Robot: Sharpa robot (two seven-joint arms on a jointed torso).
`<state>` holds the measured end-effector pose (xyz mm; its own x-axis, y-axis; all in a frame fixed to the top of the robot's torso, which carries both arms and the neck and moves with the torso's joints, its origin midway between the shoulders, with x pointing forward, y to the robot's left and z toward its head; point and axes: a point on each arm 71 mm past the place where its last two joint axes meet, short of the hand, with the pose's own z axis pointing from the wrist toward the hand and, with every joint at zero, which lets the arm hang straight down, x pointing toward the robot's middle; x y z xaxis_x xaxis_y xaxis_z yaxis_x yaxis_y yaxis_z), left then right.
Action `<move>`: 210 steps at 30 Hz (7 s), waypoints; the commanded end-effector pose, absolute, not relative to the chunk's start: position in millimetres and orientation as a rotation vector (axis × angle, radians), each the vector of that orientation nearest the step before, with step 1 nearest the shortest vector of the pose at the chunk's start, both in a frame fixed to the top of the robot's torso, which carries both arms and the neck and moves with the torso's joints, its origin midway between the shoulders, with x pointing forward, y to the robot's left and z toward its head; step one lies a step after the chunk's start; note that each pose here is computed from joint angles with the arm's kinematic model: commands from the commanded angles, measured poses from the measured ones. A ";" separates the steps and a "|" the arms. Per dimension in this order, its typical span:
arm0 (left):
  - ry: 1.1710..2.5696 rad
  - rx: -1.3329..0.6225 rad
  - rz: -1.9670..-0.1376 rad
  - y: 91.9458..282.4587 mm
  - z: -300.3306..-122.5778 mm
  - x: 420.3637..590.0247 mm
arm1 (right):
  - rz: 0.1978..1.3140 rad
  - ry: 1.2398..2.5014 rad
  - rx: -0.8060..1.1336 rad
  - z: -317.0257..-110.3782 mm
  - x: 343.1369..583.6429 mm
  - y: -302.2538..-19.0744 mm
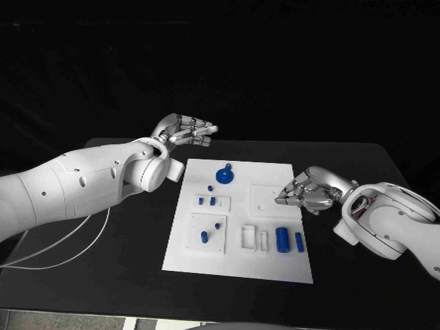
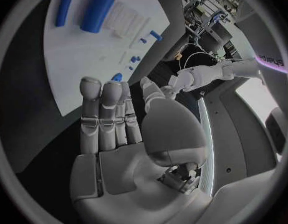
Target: Assemble the parts on the task board
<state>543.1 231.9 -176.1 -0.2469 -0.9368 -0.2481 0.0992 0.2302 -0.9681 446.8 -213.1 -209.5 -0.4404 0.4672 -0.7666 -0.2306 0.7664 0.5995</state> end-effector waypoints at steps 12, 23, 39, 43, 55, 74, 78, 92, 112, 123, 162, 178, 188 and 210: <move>1.498 -0.796 -1.323 231.1 -188.1 534.7 | 0.527 2.290 0.166 -230.6 429.8 -237.5; 1.525 -0.804 -1.364 224.1 -189.6 529.7 | 0.427 2.252 0.172 -225.7 426.7 -226.7; 1.532 -0.820 -1.368 221.4 -190.2 528.5 | 0.303 2.368 0.214 -240.6 428.4 -219.0; 1.534 -0.821 -1.367 221.7 -190.4 528.5 | 0.294 2.369 0.211 -243.6 428.8 -217.6; 1.539 -0.822 -1.369 220.6 -190.6 528.6 | 0.337 2.362 0.237 -251.5 429.9 -200.6; 1.549 -0.814 -1.392 217.2 -190.4 527.5 | 0.313 2.360 0.171 -264.8 430.9 -182.1; 1.550 -0.815 -1.390 217.4 -190.5 527.4 | 0.315 2.369 0.152 -268.0 429.2 -176.5; 1.561 -0.815 -1.391 214.4 -191.0 527.3 | 0.311 2.376 0.115 -280.4 428.1 -162.1; 1.584 -0.805 -1.375 213.4 -192.6 529.0 | 0.273 2.351 0.082 -292.0 430.1 -156.3; 1.589 -0.806 -1.372 214.5 -192.9 529.0 | 0.397 2.289 0.279 -287.9 431.2 -162.2; 1.635 -0.798 -1.394 212.4 -194.4 527.7 | 0.477 2.402 0.348 -265.6 432.0 -149.9; 1.640 -0.796 -1.398 210.9 -194.5 527.6 | 0.394 2.367 0.198 -275.4 434.2 -136.3; 1.644 -0.790 -1.397 210.2 -194.7 527.5 | 0.401 2.377 0.167 -277.7 433.3 -129.9; 1.650 -0.789 -1.391 210.4 -195.1 527.5 | 0.424 2.353 0.127 -275.8 430.0 -121.6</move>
